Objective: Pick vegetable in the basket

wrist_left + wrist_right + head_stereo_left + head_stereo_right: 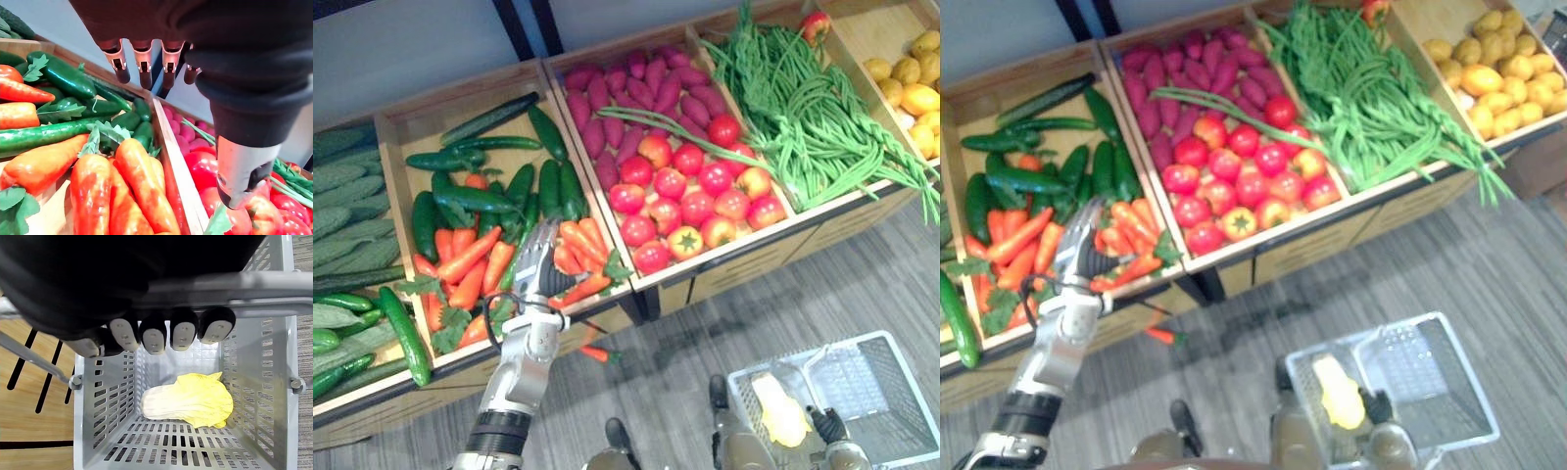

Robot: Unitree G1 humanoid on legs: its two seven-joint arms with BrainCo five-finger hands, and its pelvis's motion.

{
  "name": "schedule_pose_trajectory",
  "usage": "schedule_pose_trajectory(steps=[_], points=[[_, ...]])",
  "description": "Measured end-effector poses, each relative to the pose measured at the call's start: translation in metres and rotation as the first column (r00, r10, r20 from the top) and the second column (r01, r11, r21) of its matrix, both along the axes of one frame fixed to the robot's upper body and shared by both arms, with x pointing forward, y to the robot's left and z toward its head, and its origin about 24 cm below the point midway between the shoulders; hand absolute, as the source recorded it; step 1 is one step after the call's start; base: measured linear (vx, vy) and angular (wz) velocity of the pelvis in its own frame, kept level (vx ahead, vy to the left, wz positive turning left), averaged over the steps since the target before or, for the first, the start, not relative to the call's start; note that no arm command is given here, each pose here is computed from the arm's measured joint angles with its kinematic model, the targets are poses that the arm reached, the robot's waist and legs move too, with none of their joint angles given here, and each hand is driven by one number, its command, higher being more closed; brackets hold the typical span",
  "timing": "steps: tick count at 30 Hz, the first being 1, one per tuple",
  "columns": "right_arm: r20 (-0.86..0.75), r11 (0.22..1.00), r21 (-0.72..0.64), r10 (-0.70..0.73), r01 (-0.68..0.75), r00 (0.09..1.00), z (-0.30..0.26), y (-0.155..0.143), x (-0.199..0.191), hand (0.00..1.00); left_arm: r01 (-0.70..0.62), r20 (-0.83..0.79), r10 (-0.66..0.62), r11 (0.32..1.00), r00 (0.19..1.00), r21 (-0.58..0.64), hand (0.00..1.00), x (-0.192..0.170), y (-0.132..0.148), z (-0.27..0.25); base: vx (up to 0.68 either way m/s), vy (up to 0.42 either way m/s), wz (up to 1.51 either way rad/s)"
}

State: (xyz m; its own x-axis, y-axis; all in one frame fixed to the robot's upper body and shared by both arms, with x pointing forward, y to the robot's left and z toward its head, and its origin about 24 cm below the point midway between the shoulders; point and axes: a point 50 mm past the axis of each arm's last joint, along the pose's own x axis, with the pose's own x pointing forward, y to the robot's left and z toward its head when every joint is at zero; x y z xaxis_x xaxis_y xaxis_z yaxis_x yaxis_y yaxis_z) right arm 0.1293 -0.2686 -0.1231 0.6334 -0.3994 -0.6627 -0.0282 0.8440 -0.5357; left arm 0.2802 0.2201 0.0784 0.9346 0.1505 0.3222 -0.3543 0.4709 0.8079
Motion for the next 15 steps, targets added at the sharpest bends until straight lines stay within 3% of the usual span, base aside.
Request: schedule_pose_trajectory(steps=[15], points=[[-0.026, 1.0, 0.01, -0.028, 0.028, 0.999, -0.004, 0.0, -0.013, 1.0, 0.008, -0.055, -0.01, 0.999, 0.998, -0.048, 0.0, -0.018, -0.006, -0.017, 0.0, -0.001, 0.0]])
